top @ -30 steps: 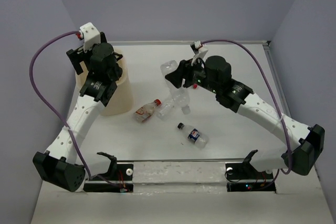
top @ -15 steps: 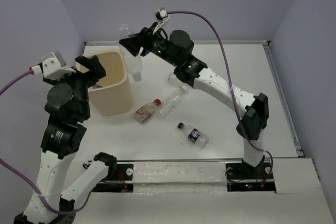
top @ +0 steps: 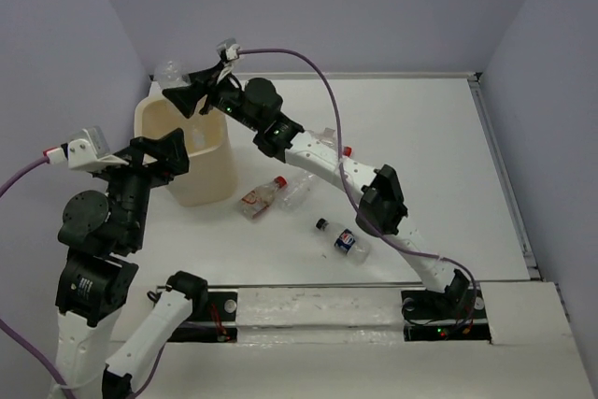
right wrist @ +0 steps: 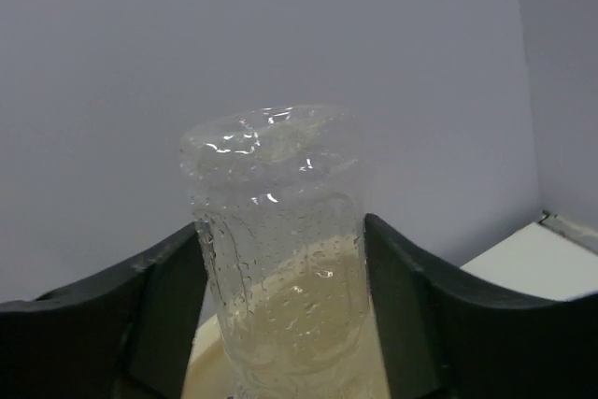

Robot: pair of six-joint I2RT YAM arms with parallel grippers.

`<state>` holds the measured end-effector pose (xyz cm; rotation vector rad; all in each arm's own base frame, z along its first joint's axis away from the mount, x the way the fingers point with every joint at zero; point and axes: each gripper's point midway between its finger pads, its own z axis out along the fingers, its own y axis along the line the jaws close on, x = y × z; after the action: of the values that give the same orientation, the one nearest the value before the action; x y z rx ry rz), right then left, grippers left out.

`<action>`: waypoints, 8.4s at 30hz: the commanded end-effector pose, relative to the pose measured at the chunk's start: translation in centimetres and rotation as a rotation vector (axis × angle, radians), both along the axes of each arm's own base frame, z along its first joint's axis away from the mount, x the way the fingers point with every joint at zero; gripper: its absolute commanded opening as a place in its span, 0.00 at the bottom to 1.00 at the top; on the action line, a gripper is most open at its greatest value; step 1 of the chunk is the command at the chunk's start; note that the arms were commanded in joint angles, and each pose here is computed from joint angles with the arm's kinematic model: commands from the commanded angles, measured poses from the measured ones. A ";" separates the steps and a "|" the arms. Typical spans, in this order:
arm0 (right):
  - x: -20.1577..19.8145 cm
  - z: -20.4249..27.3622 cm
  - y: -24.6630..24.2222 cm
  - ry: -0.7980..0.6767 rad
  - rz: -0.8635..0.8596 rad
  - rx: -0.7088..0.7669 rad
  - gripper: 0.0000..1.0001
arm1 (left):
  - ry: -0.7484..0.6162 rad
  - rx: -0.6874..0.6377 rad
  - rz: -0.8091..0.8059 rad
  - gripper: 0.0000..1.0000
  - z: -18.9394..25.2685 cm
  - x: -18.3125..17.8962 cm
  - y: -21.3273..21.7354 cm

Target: Put the plastic bottles in the bin

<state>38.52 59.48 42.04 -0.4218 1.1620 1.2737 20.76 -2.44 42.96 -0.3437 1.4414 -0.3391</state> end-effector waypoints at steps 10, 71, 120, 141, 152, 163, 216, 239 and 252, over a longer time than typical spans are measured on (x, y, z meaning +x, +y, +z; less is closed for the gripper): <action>-4.0 9.2 -11.2 -0.206 -0.122 -0.051 0.90 | 0.098 0.110 -0.470 0.99 -1.7 0.1 -8.6; -22.0 -34.9 -35.2 0.823 -0.107 -0.976 0.32 | 0.723 0.493 -0.747 0.46 -32.8 10.8 -29.9; -10.4 -0.3 -16.5 0.125 0.105 -0.280 0.14 | -0.004 0.062 0.345 0.99 -0.9 12.2 2.9; -5.3 -1.3 -3.5 0.074 0.184 -0.268 0.75 | 0.037 0.110 -0.159 0.99 -2.3 2.9 -3.2; -1.5 -3.8 -19.2 0.156 0.079 -0.351 0.39 | 0.291 0.251 -0.735 0.99 -11.4 1.6 -13.5; 6.3 -22.5 -31.7 0.320 -0.034 -0.896 0.86 | 0.571 0.531 -0.568 0.99 -20.6 4.8 -18.8; 4.2 -20.4 -34.0 0.169 -0.277 -1.023 0.17 | 1.049 0.734 -0.204 0.33 -37.4 6.4 -15.7; -9.5 -1.2 -25.3 -0.072 0.026 -0.480 0.17 | 0.060 0.073 0.153 0.28 0.1 9.7 -3.5; -10.9 4.8 -15.1 -0.137 0.203 -0.314 0.17 | 0.229 0.082 0.354 0.99 -7.1 11.5 3.0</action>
<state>28.79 41.82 40.97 -0.8814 1.4086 1.1342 33.28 -0.61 32.63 -0.5152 1.6943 0.0922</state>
